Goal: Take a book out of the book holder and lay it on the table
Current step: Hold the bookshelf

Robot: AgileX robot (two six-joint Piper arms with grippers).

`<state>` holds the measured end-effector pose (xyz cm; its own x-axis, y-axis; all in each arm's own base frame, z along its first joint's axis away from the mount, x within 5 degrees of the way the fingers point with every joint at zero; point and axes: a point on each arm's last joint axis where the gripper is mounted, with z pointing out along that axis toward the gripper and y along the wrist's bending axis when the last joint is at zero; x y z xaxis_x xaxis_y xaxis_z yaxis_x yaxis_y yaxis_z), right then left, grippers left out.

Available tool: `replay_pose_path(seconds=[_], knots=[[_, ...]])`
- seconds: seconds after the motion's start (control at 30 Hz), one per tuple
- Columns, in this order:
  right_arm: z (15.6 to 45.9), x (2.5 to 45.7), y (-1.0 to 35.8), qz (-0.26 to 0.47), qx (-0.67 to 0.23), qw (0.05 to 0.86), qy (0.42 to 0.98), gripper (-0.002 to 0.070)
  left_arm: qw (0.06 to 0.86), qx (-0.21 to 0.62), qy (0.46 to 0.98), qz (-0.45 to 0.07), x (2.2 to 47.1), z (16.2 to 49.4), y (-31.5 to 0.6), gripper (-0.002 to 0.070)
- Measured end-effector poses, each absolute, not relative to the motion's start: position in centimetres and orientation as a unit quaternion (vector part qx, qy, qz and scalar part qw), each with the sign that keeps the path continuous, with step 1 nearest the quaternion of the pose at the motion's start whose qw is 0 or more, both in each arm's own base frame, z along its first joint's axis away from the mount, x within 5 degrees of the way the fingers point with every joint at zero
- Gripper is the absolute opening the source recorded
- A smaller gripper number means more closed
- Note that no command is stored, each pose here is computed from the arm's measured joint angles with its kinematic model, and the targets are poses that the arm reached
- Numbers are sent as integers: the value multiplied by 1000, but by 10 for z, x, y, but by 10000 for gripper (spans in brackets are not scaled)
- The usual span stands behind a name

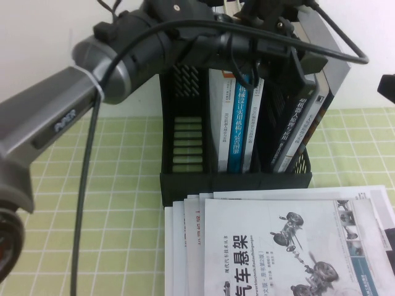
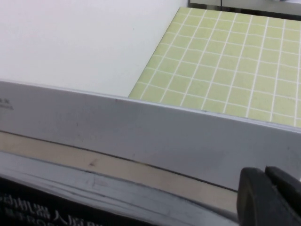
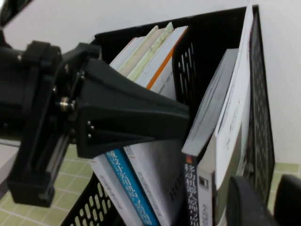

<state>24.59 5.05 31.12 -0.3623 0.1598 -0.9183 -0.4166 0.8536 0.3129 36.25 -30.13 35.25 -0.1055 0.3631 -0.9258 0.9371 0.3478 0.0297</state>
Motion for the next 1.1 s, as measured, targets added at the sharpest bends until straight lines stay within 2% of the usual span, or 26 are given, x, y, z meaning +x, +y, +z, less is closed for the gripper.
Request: replay_pose_path(seconds=[0.23,0.73,0.87,1.1], knots=[[304,252,51,259,-78,549,791,155,456,473,681,-323,372,335,-310,-3],[289,262,51,264,-70,525,806,155,467,469,667,-342,374,335,-313,-3],[289,262,51,261,-76,527,805,155,463,479,671,-326,380,322,-316,-3],[289,262,52,253,-89,531,804,155,456,475,686,-311,385,321,-310,-3]])
